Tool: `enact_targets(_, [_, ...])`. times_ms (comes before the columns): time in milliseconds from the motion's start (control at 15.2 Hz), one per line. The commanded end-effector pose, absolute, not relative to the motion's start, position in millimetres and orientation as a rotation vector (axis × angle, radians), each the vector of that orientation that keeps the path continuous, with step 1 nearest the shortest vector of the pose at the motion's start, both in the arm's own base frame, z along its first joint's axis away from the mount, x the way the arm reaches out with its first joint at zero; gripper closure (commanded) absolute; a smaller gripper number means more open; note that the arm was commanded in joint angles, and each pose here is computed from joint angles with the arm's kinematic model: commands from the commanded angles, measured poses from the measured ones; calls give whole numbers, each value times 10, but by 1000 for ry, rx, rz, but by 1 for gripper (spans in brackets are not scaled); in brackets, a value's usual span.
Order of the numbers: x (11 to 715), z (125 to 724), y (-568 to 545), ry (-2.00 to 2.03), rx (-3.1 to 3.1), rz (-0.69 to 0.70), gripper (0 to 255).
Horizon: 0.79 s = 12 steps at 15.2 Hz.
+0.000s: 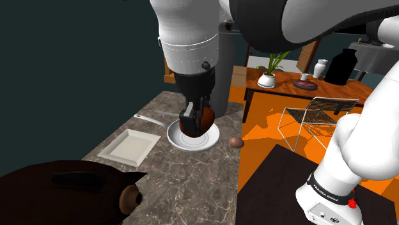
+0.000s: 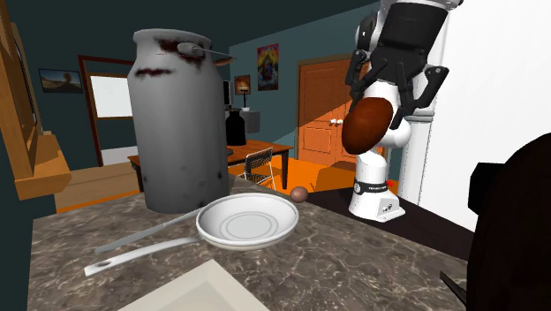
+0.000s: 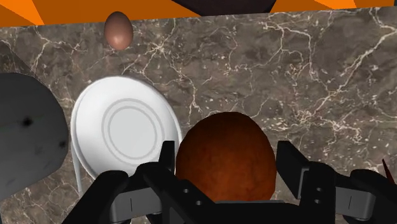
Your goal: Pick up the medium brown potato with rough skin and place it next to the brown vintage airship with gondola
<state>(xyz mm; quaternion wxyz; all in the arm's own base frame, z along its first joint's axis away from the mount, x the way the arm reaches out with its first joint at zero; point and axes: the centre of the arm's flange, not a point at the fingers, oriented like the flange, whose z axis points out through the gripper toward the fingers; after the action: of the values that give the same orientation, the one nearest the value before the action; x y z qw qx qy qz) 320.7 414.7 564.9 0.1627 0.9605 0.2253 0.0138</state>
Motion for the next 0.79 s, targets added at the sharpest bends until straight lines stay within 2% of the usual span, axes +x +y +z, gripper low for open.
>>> enact_targets(0, [3212,5539,4144,643,2740,40,255])
enact_targets(726, [3212,4958,4144,643,2740,40,255])
